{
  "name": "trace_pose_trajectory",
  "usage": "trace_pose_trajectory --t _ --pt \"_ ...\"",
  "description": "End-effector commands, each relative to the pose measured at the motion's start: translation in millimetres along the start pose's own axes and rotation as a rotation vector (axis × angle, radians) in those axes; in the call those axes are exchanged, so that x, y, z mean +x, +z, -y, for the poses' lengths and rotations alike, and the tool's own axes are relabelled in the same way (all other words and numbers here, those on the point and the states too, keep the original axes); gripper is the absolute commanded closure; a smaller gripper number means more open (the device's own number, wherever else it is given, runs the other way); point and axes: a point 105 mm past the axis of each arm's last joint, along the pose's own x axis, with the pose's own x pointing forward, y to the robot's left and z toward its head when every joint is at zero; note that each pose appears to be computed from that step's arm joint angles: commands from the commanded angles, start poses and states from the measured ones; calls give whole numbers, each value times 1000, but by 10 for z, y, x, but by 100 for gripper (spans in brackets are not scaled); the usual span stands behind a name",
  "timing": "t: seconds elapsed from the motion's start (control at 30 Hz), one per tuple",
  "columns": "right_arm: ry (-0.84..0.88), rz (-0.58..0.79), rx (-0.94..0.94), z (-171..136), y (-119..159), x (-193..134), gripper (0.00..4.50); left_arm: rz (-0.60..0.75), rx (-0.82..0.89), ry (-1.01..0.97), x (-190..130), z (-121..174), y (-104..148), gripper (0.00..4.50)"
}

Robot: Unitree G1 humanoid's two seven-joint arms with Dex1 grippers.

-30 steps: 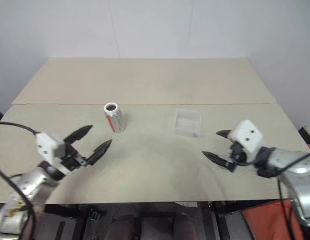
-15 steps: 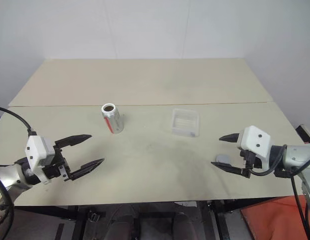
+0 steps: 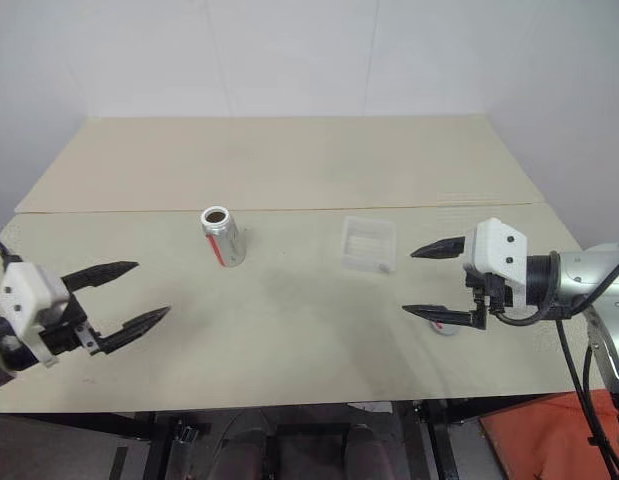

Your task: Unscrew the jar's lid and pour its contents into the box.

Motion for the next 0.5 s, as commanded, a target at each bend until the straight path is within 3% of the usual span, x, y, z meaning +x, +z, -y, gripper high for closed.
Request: trace_pose_trajectory --t 0.03,0.37,0.5 --pt "84 30 -27 -80 136 41 0 0 50 15 -139 4 163 4" --pt "161 -12 -61 -108 93 117 0 -94 -4 31 -373 211 163 4" --pt "165 -26 -84 -115 132 43 0 -95 9 29 -390 155 221 4"
